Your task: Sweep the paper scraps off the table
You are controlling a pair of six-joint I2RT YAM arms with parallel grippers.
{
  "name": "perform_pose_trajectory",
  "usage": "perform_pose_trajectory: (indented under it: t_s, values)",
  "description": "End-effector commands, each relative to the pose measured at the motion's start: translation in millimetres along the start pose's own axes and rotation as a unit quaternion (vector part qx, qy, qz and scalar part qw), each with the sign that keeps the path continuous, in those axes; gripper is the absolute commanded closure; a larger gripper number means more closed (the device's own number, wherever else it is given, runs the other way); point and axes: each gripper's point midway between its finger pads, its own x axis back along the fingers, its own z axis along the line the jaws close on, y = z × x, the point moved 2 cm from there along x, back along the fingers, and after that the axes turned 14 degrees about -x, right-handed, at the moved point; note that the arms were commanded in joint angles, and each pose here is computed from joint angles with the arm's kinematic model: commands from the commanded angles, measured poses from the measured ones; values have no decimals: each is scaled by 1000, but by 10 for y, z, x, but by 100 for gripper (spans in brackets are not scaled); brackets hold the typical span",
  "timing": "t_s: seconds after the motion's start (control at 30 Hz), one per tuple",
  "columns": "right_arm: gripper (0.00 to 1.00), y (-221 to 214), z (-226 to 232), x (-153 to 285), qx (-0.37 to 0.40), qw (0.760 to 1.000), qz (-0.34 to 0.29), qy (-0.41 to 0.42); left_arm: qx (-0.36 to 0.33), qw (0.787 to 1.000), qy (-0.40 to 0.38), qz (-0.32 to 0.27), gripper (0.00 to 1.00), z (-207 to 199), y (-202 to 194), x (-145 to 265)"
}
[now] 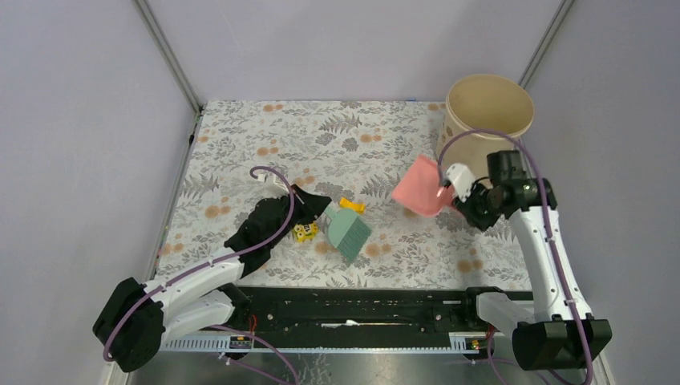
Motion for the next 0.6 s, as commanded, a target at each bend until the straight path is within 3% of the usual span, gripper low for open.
perform_pose_trajectory:
  t_s: [0.0, 0.2, 0.4, 0.57]
  values:
    - [98, -338, 418, -338, -14, 997, 25, 70, 66, 995, -41, -58, 100, -220, 161, -11]
    - [99, -539, 602, -645, -58, 991, 53, 110, 68, 997, -23, -30, 100, -92, -160, -10]
    - [94, -338, 600, -900, -144, 982, 42, 118, 84, 996, 9, -30, 100, 84, -340, 13]
    - [94, -186, 525, -1171, -169, 981, 55, 80, 104, 993, 50, -30, 100, 235, -447, -14]
